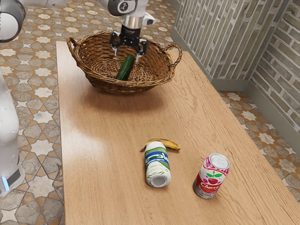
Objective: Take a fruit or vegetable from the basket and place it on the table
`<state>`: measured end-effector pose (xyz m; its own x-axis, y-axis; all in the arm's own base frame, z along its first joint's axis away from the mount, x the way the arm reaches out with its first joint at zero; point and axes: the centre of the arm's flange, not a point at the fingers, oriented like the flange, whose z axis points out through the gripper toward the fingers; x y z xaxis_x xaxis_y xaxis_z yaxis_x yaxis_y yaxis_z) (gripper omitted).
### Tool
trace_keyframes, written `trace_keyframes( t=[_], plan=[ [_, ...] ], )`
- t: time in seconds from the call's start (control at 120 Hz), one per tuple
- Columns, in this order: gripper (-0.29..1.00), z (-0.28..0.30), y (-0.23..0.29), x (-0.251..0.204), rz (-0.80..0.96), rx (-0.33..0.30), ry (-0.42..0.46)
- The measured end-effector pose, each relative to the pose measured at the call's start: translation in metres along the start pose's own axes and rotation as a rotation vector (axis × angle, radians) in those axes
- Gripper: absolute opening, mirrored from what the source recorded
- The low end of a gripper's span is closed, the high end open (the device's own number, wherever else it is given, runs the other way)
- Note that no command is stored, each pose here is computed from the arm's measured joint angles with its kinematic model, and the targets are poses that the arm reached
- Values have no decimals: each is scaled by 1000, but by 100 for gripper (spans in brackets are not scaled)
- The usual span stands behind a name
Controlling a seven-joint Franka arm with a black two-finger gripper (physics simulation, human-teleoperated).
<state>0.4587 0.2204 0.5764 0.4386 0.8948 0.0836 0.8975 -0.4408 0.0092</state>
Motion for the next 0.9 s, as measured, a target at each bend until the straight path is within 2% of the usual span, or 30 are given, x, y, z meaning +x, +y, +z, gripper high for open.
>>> trace_keyframes(
  t=[0.208,0.717,0.9],
  plan=[
    [70,30,6,14,3,23,-24],
    [59,57,2,32,-16,10,-49],
    [48,67,0,38,-28,13,-65]
  ],
)
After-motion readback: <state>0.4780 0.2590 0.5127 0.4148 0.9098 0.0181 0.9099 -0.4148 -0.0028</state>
